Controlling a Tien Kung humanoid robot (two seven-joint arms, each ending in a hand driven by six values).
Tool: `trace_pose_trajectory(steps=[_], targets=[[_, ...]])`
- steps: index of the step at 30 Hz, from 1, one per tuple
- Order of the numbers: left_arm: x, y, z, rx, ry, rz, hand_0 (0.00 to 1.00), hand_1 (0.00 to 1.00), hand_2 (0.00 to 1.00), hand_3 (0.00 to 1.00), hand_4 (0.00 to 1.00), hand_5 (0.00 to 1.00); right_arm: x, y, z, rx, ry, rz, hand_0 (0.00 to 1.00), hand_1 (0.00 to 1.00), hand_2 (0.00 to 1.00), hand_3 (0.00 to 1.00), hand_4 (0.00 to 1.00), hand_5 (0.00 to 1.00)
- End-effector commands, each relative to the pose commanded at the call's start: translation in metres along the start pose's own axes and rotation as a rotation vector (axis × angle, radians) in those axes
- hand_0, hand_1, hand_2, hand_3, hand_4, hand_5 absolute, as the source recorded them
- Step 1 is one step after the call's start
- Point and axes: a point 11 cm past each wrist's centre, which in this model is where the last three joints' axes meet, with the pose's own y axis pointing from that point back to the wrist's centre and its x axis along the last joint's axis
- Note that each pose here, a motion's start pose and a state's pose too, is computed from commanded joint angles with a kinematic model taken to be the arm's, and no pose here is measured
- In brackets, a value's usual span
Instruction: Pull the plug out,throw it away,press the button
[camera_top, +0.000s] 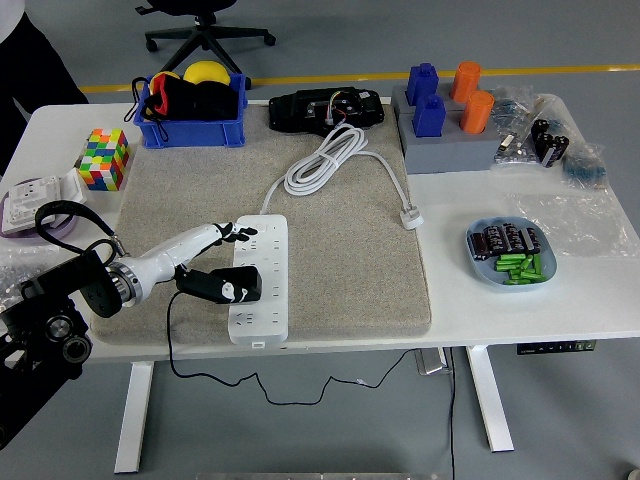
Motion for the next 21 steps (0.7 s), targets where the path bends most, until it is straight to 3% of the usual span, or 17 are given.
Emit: trace_pose_trajectory(steps=[1, 7, 8, 13, 14, 19, 20, 21], targets=[[0.000, 0.000, 0.000, 0.001, 0.000, 0.000, 0.872, 0.852, 0.823, 0.889, 0.918, 0.002, 0.000, 0.000, 0.000, 0.000, 0.000, 0.000, 0.705, 0.678, 0.662, 0.617, 0.712, 0.491], [-0.008, -0.002, -0.005, 0.020, 0.000, -0.017, 0.872, 0.852, 0.823, 0.889, 0.918, 0.002, -0.001, 0.000, -0.001, 0.003, 0.001, -0.002, 0.705, 0.678, 0.662, 0.617, 0.712, 0.491], [-0.009, -0.002, -0.006, 0.021, 0.000, -0.017, 0.809, 0.804, 0.760, 0.856, 0.875, 0.002, -0.001, 0.000, -0.001, 0.003, 0.001, -0.002, 0.705, 0.678, 0.662, 0.618, 0.712, 0.490], [-0.009, -0.003, -0.008, 0.031, -0.008, -0.003, 0.809, 0.804, 0.760, 0.856, 0.875, 0.002, -0.001, 0.000, 0.001, 0.000, 0.002, -0.002, 0.705, 0.678, 0.662, 0.618, 0.712, 0.490], [-0.008, -0.003, -0.009, 0.039, -0.018, 0.002, 0.644, 0.709, 0.666, 0.753, 0.807, 0.002, -0.001, 0.000, 0.001, -0.001, 0.002, -0.001, 0.706, 0.678, 0.663, 0.617, 0.711, 0.490], [-0.008, -0.004, -0.012, 0.049, -0.013, 0.011, 0.644, 0.709, 0.666, 0.753, 0.807, 0.002, -0.001, 0.000, 0.001, 0.000, 0.004, -0.001, 0.706, 0.678, 0.663, 0.617, 0.711, 0.490], [-0.008, -0.004, -0.013, 0.051, -0.012, 0.009, 0.553, 0.631, 0.543, 0.626, 0.776, 0.002, -0.001, 0.000, 0.000, 0.000, 0.003, -0.001, 0.703, 0.678, 0.662, 0.617, 0.711, 0.489], [-0.009, -0.004, -0.013, 0.053, -0.009, 0.005, 0.553, 0.631, 0.543, 0.626, 0.776, 0.002, -0.001, 0.000, 0.000, 0.001, 0.003, -0.002, 0.703, 0.678, 0.662, 0.617, 0.711, 0.489]])
